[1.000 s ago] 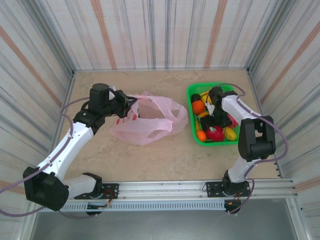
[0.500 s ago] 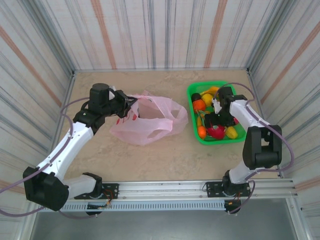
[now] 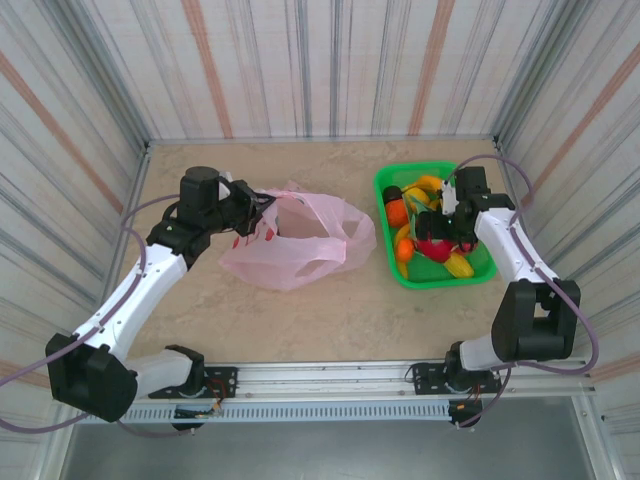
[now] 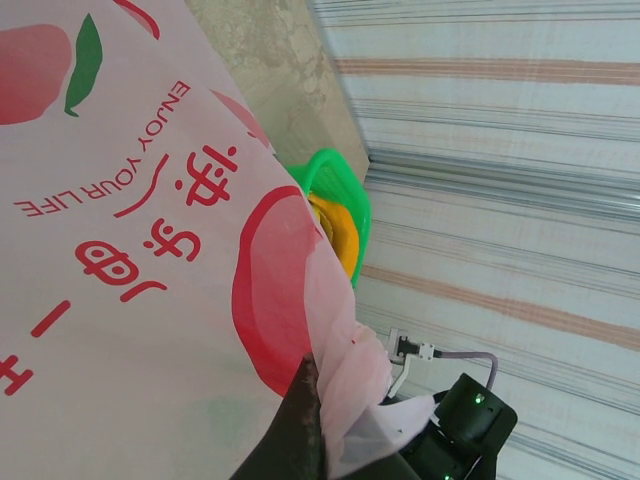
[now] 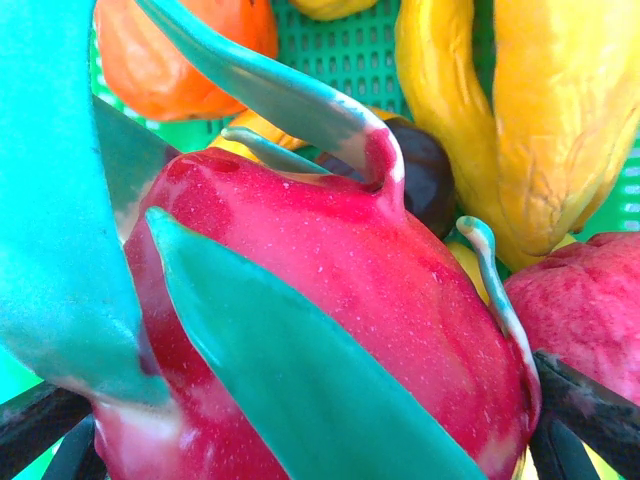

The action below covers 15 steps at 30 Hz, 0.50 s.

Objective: Place the fake fruits into the plastic bag and tie a complex knot

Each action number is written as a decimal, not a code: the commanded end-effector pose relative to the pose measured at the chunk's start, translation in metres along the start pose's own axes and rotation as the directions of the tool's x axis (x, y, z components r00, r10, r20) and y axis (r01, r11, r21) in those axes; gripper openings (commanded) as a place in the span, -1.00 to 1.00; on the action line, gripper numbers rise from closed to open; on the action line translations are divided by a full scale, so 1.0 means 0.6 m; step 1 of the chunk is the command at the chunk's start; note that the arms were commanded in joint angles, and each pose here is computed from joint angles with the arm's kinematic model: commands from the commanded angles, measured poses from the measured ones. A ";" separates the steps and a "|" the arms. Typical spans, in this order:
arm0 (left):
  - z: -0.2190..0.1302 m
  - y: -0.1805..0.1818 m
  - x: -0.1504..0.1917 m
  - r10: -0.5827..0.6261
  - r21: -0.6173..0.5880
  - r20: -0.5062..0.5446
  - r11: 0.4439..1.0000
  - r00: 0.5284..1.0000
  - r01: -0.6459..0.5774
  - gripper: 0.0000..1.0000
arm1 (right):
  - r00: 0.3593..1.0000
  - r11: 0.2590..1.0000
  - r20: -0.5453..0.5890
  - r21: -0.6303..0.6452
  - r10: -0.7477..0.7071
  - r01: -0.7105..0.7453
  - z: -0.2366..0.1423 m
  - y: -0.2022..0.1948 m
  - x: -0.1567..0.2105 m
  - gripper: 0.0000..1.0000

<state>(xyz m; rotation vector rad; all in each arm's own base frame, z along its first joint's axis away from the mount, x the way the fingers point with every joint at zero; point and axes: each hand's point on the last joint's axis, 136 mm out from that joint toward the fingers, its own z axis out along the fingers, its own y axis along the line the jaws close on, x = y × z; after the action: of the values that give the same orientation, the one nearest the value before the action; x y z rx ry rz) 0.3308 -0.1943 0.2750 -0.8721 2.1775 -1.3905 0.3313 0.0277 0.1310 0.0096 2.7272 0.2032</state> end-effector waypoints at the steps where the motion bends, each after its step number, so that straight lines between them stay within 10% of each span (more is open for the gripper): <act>1: -0.005 -0.016 0.003 0.023 0.012 0.000 1.000 1.000 -0.023 -1.00 | 0.991 0.998 0.126 -0.029 0.050 -0.047 -0.040 0.006 -0.039 0.34; 15: 0.003 -0.005 0.005 0.044 -0.004 -0.013 0.999 0.999 -0.044 -1.00 | 0.968 0.974 0.184 -0.183 0.168 -0.134 -0.050 0.026 -0.036 0.33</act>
<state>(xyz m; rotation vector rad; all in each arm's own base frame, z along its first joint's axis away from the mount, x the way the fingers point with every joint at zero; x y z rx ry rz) 0.3318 -0.1948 0.2726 -0.8588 2.1859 -1.3800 0.3323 0.0286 0.1473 0.1528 2.6136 0.3353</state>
